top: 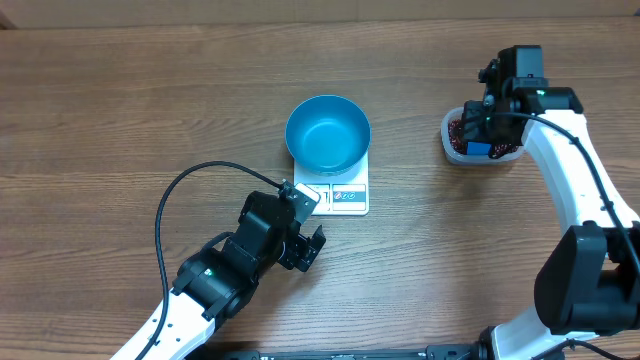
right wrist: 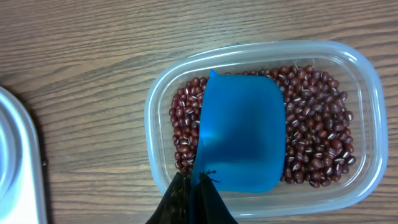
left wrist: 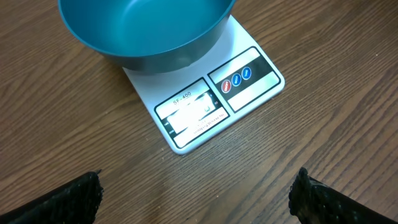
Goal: Scoop item into bowl and weigh 150g on scale
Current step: 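Dip the blue scoop into the red beans and scoop upward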
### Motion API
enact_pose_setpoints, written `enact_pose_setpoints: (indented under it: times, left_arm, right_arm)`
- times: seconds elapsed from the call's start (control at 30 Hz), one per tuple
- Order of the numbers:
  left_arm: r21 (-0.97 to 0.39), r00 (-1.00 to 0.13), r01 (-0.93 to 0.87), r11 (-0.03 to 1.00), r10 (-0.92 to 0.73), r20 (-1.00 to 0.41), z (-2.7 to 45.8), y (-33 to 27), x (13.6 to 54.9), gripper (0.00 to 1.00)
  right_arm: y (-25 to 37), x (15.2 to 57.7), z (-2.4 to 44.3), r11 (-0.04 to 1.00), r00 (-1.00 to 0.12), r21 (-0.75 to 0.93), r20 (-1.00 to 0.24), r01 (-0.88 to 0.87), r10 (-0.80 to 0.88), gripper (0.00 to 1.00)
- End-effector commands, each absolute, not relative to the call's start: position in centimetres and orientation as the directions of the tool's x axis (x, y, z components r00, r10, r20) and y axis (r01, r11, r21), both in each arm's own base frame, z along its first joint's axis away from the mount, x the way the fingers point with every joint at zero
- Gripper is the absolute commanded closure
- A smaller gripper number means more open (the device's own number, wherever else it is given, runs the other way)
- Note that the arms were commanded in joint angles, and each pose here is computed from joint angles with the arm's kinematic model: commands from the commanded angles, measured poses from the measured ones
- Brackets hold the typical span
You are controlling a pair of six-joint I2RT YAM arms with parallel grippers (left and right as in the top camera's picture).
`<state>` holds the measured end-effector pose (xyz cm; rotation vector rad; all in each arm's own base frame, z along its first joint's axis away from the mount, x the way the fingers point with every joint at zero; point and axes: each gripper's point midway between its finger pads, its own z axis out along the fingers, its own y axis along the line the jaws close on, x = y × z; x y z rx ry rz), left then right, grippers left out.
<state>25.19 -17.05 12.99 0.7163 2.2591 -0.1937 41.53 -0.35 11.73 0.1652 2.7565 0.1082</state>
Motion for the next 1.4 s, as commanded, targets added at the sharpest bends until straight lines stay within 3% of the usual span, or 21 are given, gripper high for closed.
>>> enact_pose_setpoints:
  times: [0.0, 0.53, 1.37]
  left_arm:
    - [0.08, -0.575, 0.539, 0.839, 0.435, -0.693, 12.6, -16.7, 25.3, 0.01]
    - [0.08, -0.575, 0.539, 0.839, 0.435, -0.693, 12.6, -16.8, 25.3, 0.0]
    - [0.08, -0.575, 0.539, 0.839, 0.435, -0.693, 12.6, -16.8, 25.3, 0.0]
  right_arm:
    - [-0.6, 41.5, 11.6, 0.979, -0.924, 0.173, -0.345, 0.11, 0.165, 0.96]
    - [-2.6, 40.2, 12.5, 0.896, -0.918, 0.422, -0.286, 0.135, 0.273, 0.96]
    - [-1.4, 38.5, 12.8, 0.781, -0.895, 0.541, -0.107, 0.313, 0.434, 0.96]
